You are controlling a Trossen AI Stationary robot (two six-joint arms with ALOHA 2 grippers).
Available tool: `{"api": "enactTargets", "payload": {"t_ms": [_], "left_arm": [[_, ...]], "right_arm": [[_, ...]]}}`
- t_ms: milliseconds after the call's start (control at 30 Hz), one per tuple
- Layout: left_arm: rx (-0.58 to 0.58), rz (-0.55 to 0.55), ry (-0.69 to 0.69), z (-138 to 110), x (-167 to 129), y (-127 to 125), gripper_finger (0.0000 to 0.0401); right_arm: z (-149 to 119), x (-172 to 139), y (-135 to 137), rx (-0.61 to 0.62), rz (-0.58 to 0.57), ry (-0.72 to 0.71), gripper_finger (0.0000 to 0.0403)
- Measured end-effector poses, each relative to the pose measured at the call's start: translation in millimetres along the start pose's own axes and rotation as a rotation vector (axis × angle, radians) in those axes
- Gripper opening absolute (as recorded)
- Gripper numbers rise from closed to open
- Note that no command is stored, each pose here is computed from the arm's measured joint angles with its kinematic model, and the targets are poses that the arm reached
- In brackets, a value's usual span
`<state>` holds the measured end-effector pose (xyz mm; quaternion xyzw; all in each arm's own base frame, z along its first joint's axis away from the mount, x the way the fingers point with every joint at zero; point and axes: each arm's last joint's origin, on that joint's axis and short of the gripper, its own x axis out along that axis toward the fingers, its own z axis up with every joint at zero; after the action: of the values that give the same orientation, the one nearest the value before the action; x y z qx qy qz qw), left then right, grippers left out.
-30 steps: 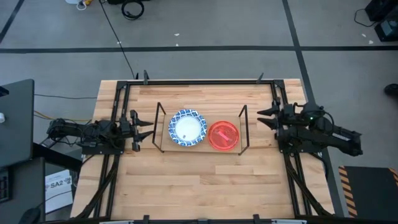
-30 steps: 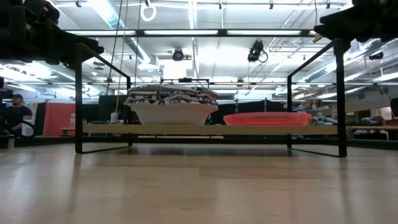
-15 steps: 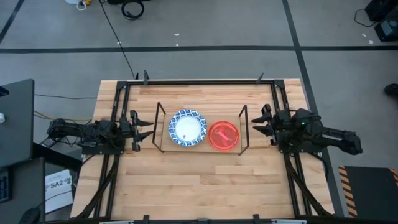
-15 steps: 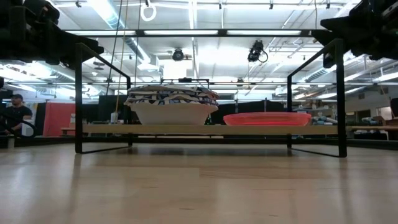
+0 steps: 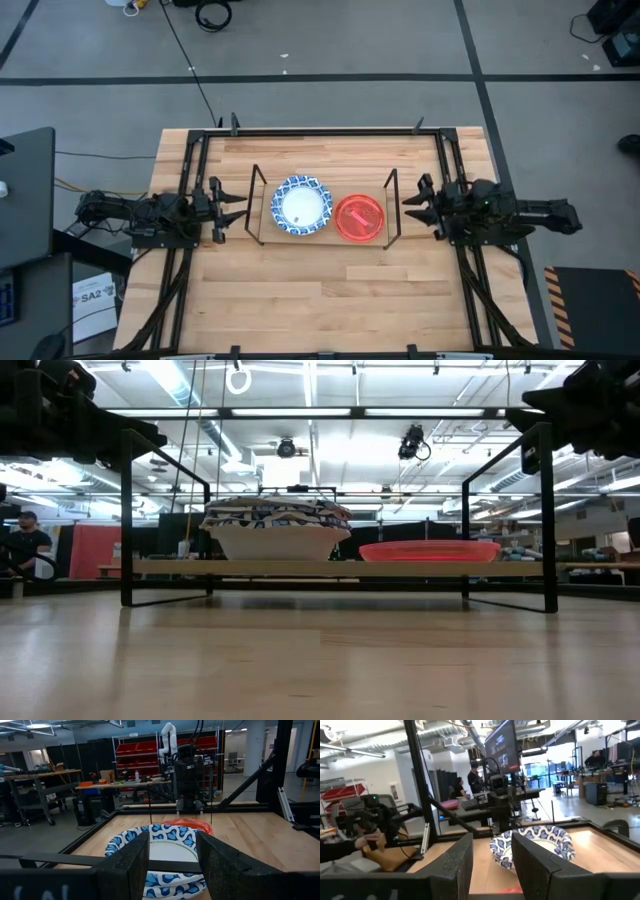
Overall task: Place and stack plates onto a shelf
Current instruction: Return to Home Position
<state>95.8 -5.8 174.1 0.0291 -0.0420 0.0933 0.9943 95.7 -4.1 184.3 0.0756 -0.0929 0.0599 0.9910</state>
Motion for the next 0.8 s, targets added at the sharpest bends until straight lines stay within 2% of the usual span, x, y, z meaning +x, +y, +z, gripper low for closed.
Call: {"api": "enactTargets", "payload": {"t_ms": [367, 633, 800], "left_arm": [[-0.001, 0.0, 0.0, 0, 0, 0, 0.0169], [-0.001, 0.0, 0.0, 0, 0, 0, 0.0169], [0.009, 0.0, 0.0, 0, 0, 0, 0.0169]], "right_arm": [[-13, 1, 7, -0.001, -0.089, 0.1, 0.014], [-19, 0, 8, -0.055, -0.081, 0.164, 0.014], [-19, 0, 9, -0.141, -0.064, 0.174, 0.014]]}}
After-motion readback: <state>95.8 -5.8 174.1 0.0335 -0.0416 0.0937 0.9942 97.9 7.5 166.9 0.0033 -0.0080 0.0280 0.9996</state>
